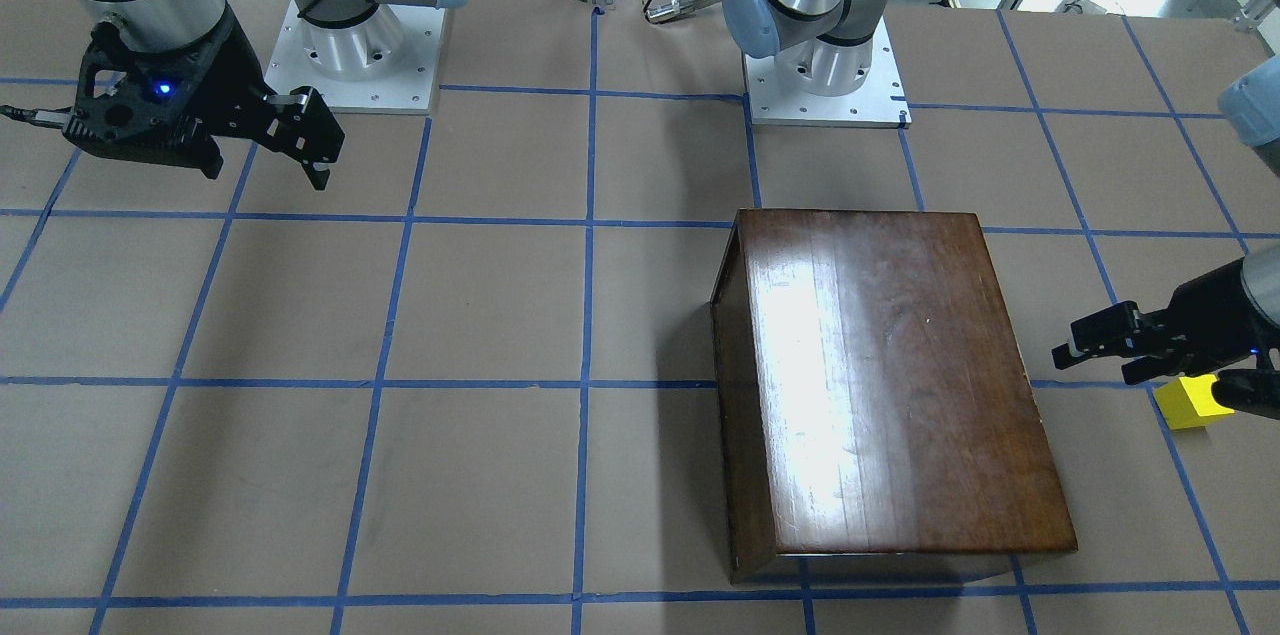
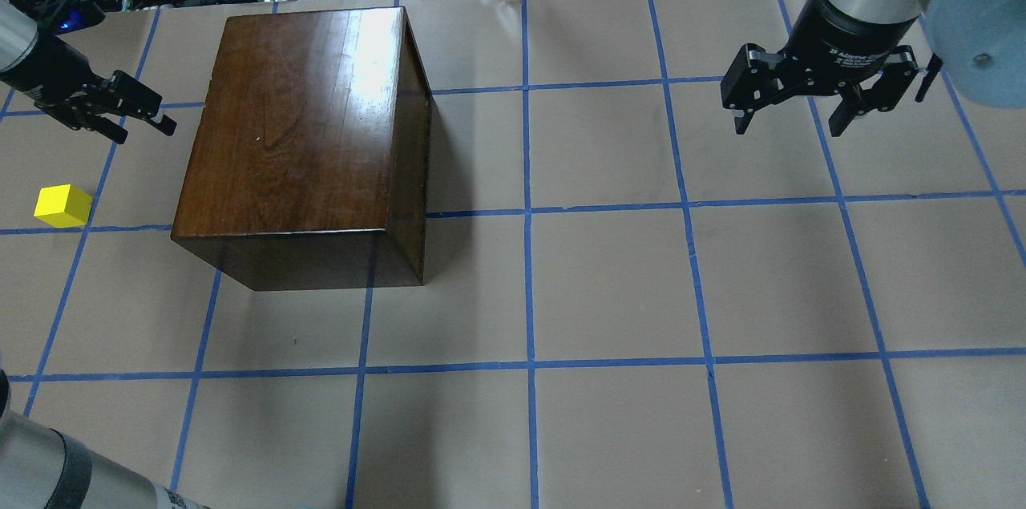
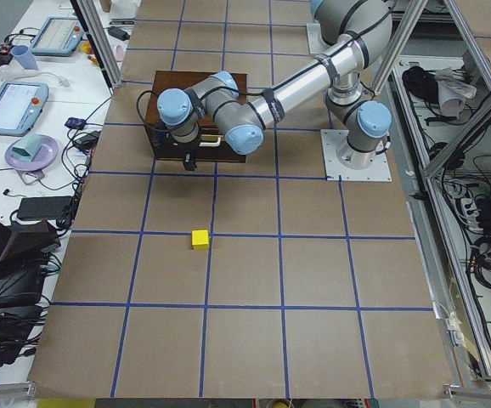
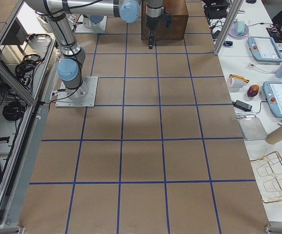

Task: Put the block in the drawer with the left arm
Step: 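Move the left gripper off the cabinet down to the drawer's white handle, then hook the left gripper onto the white drawer handle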

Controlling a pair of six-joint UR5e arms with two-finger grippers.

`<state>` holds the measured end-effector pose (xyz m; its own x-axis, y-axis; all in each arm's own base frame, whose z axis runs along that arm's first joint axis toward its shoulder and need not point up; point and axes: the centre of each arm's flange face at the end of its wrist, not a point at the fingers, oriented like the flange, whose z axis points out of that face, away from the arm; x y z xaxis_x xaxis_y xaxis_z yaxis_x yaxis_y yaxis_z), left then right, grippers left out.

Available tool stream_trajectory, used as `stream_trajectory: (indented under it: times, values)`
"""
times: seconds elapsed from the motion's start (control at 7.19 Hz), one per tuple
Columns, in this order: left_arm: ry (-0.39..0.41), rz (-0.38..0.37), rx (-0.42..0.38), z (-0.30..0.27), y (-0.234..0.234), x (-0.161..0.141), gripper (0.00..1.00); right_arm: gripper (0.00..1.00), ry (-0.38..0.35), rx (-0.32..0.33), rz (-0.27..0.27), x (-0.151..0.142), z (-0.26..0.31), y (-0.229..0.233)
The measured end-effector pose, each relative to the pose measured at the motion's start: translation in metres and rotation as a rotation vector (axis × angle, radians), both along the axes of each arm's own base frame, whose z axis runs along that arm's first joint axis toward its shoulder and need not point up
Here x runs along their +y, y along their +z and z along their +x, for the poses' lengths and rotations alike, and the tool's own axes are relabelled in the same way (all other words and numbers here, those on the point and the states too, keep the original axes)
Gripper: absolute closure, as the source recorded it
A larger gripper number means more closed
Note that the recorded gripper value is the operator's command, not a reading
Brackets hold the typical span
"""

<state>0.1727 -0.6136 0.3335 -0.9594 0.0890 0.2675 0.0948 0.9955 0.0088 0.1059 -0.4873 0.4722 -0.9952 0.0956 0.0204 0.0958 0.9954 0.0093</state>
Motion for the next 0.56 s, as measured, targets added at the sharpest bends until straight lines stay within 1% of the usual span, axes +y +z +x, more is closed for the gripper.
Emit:
stream_trajectory:
  times: [0.56]
  values:
    - [-0.033, 0.012, 0.014, -0.006, -0.017, -0.007, 0.00, 0.00, 0.001, 0.000, 0.000, 0.000, 0.000, 0.000]
